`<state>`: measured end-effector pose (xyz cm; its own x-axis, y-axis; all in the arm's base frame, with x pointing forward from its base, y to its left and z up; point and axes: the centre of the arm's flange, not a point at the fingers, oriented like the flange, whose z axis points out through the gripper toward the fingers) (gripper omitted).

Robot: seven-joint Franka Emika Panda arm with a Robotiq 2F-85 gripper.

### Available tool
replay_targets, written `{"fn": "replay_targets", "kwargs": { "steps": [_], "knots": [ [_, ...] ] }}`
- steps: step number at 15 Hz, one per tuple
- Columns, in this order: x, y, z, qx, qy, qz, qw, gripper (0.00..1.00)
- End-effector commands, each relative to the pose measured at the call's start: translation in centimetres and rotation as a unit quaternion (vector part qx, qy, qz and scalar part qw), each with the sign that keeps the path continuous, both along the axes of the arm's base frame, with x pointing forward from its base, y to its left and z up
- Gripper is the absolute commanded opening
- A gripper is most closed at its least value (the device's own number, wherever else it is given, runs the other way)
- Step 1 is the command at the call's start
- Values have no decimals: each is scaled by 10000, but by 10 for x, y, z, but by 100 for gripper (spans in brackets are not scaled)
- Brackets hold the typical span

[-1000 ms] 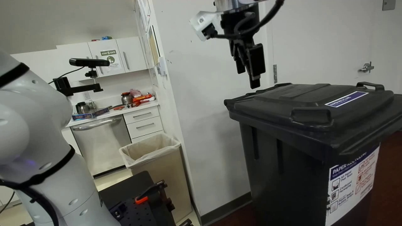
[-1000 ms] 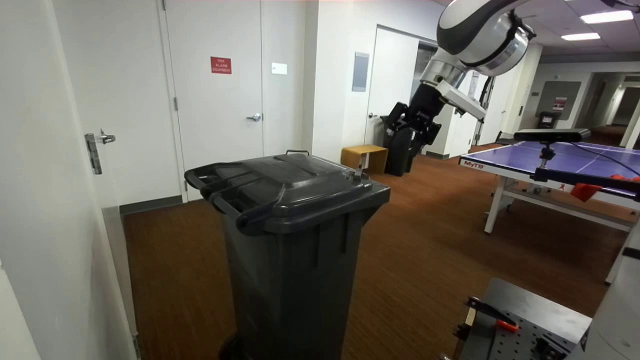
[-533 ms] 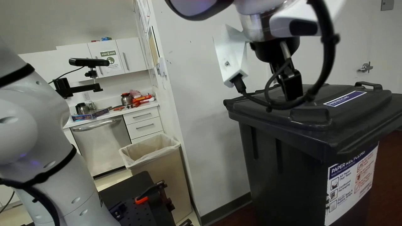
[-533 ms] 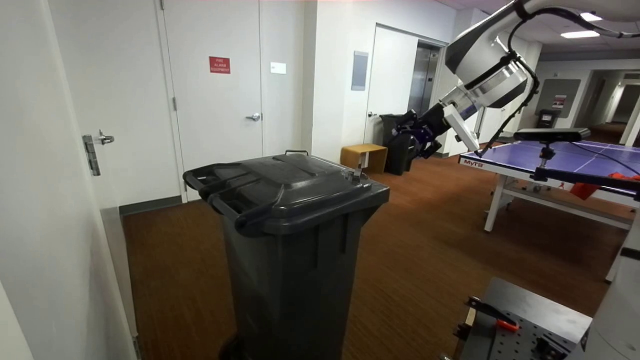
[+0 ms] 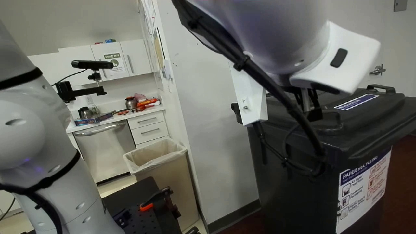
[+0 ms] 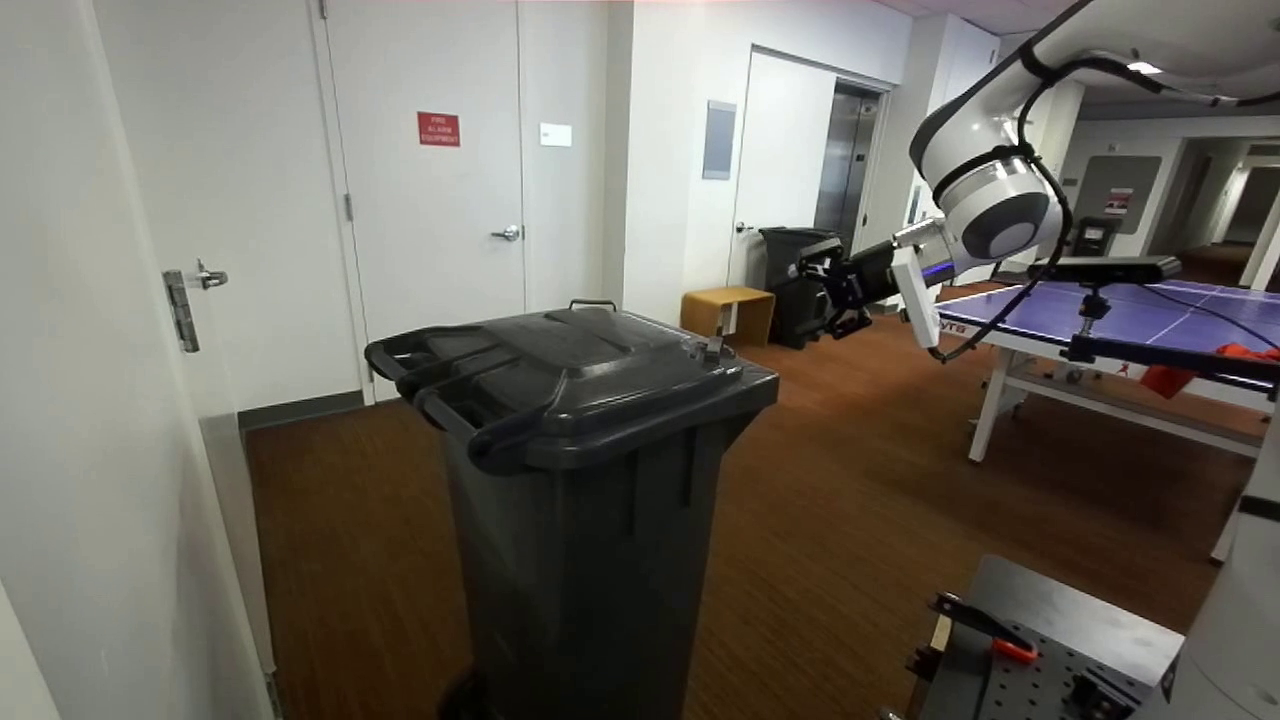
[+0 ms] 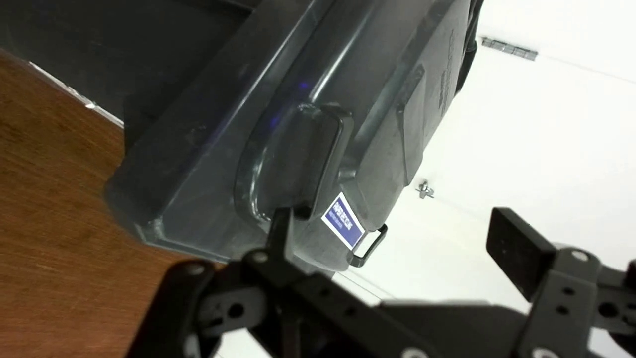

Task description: Open the bin

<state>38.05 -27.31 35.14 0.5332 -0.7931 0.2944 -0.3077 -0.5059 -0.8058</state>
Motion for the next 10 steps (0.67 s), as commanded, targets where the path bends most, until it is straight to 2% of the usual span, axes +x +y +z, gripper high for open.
{"fn": "replay_targets", "kwargs": {
  "steps": [1,4,10],
  "knots": [
    [1,0,-3,7,33,-1,10000,100],
    [13,-1,-9,39,112,-47,9999,100],
    [31,-7,-16,384,24,-254,9989,100]
  ]
}}
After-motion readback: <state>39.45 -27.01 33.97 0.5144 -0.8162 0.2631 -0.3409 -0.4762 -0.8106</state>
